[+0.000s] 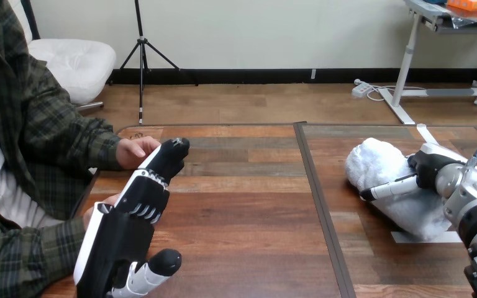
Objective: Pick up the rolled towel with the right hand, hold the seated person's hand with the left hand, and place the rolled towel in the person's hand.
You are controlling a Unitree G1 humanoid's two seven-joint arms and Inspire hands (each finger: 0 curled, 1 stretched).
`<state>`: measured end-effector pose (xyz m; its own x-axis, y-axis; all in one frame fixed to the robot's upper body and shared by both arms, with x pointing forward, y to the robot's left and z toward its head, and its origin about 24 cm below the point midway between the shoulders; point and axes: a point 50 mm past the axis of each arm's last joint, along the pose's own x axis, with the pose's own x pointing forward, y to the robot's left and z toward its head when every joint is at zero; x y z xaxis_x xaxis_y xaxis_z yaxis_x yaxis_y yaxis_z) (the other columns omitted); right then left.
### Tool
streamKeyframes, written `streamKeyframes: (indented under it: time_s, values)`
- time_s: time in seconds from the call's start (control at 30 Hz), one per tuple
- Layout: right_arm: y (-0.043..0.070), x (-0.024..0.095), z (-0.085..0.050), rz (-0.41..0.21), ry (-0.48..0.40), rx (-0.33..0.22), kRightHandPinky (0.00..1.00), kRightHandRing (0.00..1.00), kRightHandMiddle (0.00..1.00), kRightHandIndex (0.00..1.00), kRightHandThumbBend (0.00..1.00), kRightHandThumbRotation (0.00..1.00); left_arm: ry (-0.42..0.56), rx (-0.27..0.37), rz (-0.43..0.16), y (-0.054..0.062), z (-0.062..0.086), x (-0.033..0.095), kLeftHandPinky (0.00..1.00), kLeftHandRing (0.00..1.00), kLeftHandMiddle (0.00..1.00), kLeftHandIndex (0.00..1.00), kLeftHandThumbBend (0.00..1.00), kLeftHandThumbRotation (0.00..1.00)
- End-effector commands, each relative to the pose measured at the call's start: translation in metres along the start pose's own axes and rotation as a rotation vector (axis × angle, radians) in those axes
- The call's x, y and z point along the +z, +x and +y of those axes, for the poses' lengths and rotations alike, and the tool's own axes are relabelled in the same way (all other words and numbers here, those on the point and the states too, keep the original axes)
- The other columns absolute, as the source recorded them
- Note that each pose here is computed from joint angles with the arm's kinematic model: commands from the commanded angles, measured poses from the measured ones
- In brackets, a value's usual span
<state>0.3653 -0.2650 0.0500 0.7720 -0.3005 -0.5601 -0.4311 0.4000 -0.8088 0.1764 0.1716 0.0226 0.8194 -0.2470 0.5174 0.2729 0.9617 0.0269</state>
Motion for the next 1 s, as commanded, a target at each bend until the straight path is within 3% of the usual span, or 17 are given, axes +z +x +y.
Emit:
streamKeyframes:
  time_s: [0.0, 0.1, 0.13, 0.2, 0.3, 0.4, 0.47, 0.7, 0.97]
  values:
    - [0.001, 0.001, 0.007, -0.007, 0.073, -0.024, 0.77, 0.87, 0.89, 0.91, 1.0, 0.47, 0.005, -0.018, -0.085, 0.015, -0.002, 0.01, 0.94, 0.93, 0.9, 0.87, 1.0, 0.67]
    - [0.001, 0.001, 0.011, 0.002, 0.027, -0.038, 0.71, 0.84, 0.87, 0.89, 1.0, 0.43, 0.001, -0.032, -0.085, 0.016, -0.002, 0.011, 0.94, 0.93, 0.9, 0.88, 1.0, 0.67]
    - [0.002, 0.002, 0.012, -0.009, 0.051, -0.053, 0.7, 0.83, 0.86, 0.88, 1.0, 0.43, 0.0, -0.028, -0.084, 0.016, -0.002, 0.011, 0.94, 0.93, 0.9, 0.88, 1.0, 0.67]
    - [0.002, 0.001, 0.014, -0.023, 0.088, -0.071, 0.57, 0.7, 0.77, 0.87, 1.0, 0.36, -0.001, -0.021, -0.082, 0.015, -0.003, 0.012, 0.94, 0.93, 0.9, 0.87, 1.0, 0.66]
    - [0.002, 0.001, 0.016, -0.007, 0.048, -0.076, 0.41, 0.52, 0.62, 0.86, 1.0, 0.29, -0.003, -0.027, -0.084, 0.016, -0.003, 0.012, 0.94, 0.93, 0.9, 0.87, 1.0, 0.66]
    - [0.002, 0.001, 0.018, -0.016, 0.037, -0.094, 0.29, 0.37, 0.49, 0.87, 1.0, 0.19, -0.009, -0.03, -0.087, 0.016, -0.003, 0.013, 0.94, 0.93, 0.9, 0.88, 1.0, 0.67]
    - [0.002, 0.001, 0.02, -0.01, 0.038, -0.087, 0.26, 0.33, 0.45, 0.86, 1.0, 0.16, -0.007, -0.03, -0.088, 0.016, -0.004, 0.013, 0.94, 0.93, 0.9, 0.88, 1.0, 0.67]
    - [0.002, 0.001, 0.024, -0.022, 0.017, -0.085, 0.26, 0.31, 0.43, 0.76, 0.96, 0.04, -0.018, -0.034, -0.088, 0.018, -0.005, 0.011, 0.95, 0.93, 0.91, 0.88, 1.0, 0.64]
    - [0.003, 0.002, 0.028, -0.051, 0.0, -0.041, 0.25, 0.32, 0.42, 0.59, 0.9, 0.01, -0.004, -0.039, -0.087, 0.019, -0.005, 0.01, 0.95, 0.94, 0.91, 0.88, 1.0, 0.64]
